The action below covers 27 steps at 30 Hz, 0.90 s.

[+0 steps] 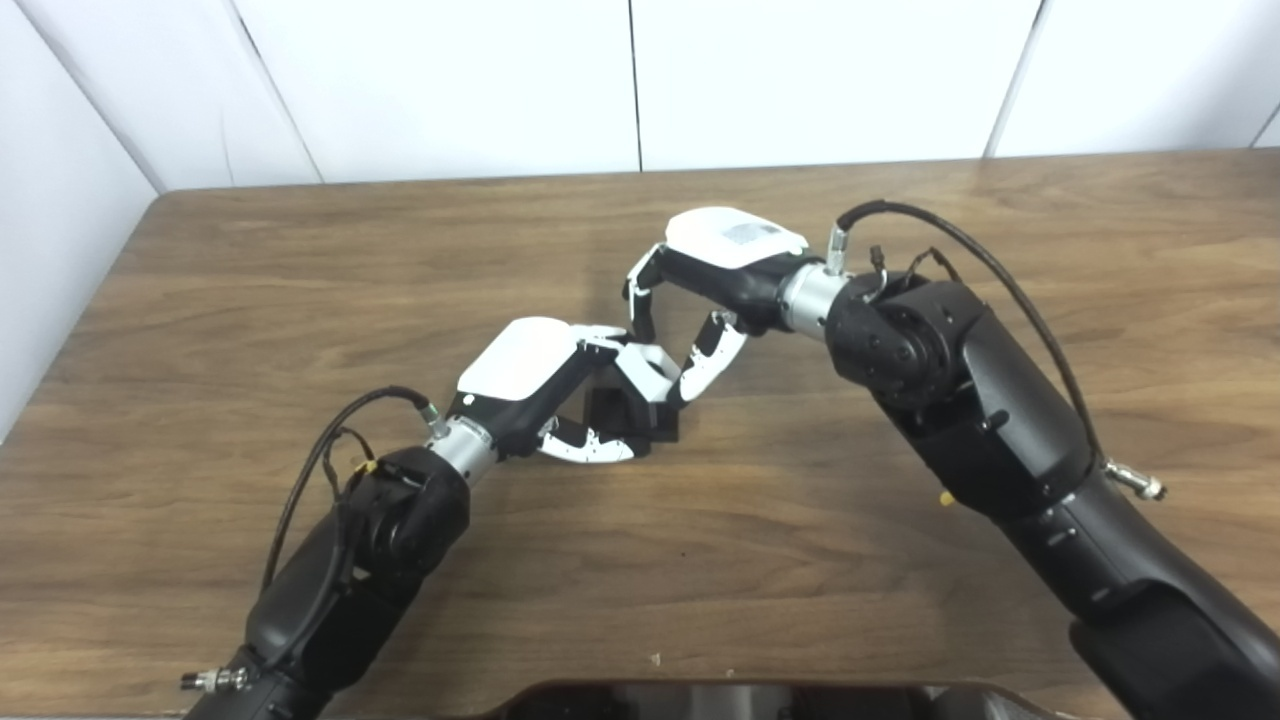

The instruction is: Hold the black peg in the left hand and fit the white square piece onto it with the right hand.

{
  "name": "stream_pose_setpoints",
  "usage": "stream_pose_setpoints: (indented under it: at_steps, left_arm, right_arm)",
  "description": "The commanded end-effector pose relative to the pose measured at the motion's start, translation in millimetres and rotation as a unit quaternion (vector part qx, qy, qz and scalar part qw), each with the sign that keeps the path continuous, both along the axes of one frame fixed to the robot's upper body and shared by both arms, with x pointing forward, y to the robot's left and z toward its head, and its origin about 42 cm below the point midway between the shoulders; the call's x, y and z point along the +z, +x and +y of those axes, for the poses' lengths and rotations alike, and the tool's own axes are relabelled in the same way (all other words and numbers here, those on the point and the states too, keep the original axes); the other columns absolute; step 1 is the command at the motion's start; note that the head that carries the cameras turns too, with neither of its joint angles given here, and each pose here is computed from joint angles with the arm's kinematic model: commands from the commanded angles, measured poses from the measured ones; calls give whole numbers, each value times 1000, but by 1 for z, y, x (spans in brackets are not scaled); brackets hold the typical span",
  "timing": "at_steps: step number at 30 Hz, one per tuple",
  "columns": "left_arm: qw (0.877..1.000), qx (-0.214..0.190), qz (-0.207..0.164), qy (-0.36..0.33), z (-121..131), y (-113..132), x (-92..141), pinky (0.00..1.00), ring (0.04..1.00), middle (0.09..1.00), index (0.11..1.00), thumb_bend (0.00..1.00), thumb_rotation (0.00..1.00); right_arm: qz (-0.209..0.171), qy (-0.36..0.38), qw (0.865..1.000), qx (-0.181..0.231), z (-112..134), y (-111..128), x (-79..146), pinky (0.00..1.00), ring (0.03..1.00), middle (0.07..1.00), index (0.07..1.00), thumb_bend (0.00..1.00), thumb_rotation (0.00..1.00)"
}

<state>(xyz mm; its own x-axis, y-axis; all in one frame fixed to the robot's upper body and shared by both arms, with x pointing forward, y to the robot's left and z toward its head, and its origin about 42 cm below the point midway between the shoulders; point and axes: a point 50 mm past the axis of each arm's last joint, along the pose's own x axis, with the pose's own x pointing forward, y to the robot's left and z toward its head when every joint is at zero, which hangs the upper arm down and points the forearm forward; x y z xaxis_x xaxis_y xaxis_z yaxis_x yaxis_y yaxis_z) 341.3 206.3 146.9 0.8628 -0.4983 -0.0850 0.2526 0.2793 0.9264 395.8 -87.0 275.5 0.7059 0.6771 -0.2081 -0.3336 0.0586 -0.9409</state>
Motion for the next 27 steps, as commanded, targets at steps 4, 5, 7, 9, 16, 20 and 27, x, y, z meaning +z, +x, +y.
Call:
stream_pose_setpoints:
  at_steps: [4, 5, 7, 9, 16, 20, 27]
  left_arm:
    - [994, 26, 69, 81, 18, -9, -34, 840, 836, 856, 570, 795, 263]
    - [994, 26, 69, 81, 18, -9, -34, 839, 835, 855, 569, 796, 262]
    - [994, 27, 70, 79, 18, -9, -34, 840, 836, 855, 566, 799, 261]
    - [994, 29, 71, 79, 18, -10, -34, 842, 836, 854, 565, 802, 256]
    - [994, 29, 73, 80, 19, -9, -35, 839, 838, 857, 569, 799, 257]
    - [994, 28, 71, 79, 18, -9, -35, 839, 834, 855, 569, 801, 257]
    - [994, 29, 68, 78, 20, -8, -36, 824, 819, 851, 565, 810, 259]
  right_arm:
    - [-54, 12, 998, 42, 21, -6, 41, 841, 875, 779, 480, 515, 146]
    - [-55, 8, 997, 46, 22, -7, 40, 839, 875, 781, 480, 514, 147]
    - [-58, 2, 997, 51, 23, -8, 38, 825, 866, 780, 480, 514, 147]
    - [-58, -3, 997, 53, 23, -8, 36, 815, 859, 780, 479, 514, 148]
    - [-58, -17, 996, 59, 22, -8, 37, 818, 855, 770, 480, 514, 148]
    - [-53, -18, 997, 56, 21, -8, 36, 830, 862, 772, 480, 515, 147]
    - [-49, -26, 997, 59, 17, -8, 32, 837, 863, 772, 479, 514, 146]
